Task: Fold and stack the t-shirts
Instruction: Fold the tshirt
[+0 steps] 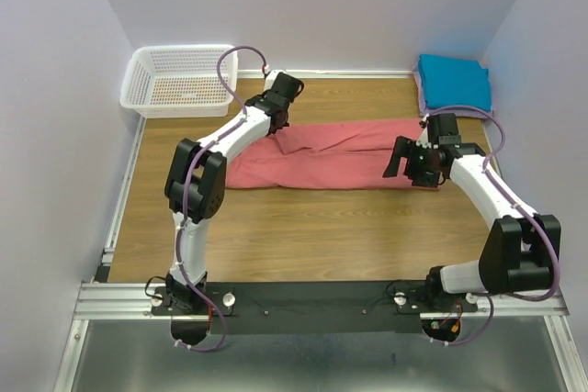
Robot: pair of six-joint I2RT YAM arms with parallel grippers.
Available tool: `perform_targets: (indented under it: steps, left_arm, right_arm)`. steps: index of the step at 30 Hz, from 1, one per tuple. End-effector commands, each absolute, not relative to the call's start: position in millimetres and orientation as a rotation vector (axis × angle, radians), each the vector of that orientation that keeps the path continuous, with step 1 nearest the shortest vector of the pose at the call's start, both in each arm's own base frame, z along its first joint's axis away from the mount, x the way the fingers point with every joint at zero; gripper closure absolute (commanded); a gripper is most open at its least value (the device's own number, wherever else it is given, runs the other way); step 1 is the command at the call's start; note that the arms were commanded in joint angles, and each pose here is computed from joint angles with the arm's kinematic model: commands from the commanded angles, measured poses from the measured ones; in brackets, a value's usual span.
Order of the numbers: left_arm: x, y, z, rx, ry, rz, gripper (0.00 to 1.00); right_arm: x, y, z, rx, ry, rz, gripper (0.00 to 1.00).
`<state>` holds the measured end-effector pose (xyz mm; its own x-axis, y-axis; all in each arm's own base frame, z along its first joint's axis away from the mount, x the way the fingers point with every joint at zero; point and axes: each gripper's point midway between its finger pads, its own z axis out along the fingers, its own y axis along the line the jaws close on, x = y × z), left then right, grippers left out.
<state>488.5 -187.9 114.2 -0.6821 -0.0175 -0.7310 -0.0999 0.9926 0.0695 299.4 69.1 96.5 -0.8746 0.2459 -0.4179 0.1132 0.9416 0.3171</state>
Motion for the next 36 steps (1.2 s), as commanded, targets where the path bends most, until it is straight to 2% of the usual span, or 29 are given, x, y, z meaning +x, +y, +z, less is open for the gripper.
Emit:
perform_targets:
  steps: [1,2,3,5,6,12,13,15,16,20,21,25,29,36]
  left_arm:
    - [499,-183,105,-0.109,2.315,0.161,0.87]
    - [498,-182,104,-0.114,2.321,0.165,0.82]
    - [496,-181,107,-0.123,2.321,0.164,0.72]
    - [488,-176,108,-0.14,2.333,0.165,0.64]
    - [485,-174,124,-0.152,2.311,0.138,0.57]
    - [432,-153,163,-0.26,2.278,0.014,0.35]
    - [414,-144,147,-0.274,2.317,0.025,0.35]
    - [392,-137,158,-0.323,2.299,-0.054,0.34]
    - [372,-128,134,-0.37,2.344,-0.052,0.34]
    - [331,-96,112,-0.555,2.339,-0.119,0.34]
    - [319,-89,104,-0.605,2.329,-0.151,0.31]
    - [305,-75,90,-0.741,2.304,-0.277,0.3]
    - [309,-77,91,-0.796,2.263,-0.375,0.27]
    - [318,-73,74,-0.883,2.263,-0.364,0.29]
  right_arm:
    - [312,62,99,0.266,2.619,0.318,0.03]
    - [314,60,100,0.271,2.613,0.305,0.03]
    - [316,58,99,0.277,2.615,0.289,0.03]
    - [319,50,98,0.314,2.608,0.226,0.03]
    - [320,47,99,0.324,2.601,0.201,0.03]
    - [320,18,93,0.492,2.573,0.094,0.03]
    - [317,17,89,0.544,2.575,0.114,0.03]
    - [316,2,86,0.655,2.55,0.131,0.04]
    - [312,-4,80,0.7,2.542,0.129,0.04]
    - [308,-16,75,0.898,2.466,0.27,0.05]
    - [307,-25,75,0.961,2.432,0.291,0.05]
    - [312,-22,71,1.106,2.316,0.439,0.07]
    - [313,-25,58,1.198,2.257,0.468,0.08]
    - [312,-29,39,1.292,2.192,0.511,0.09]
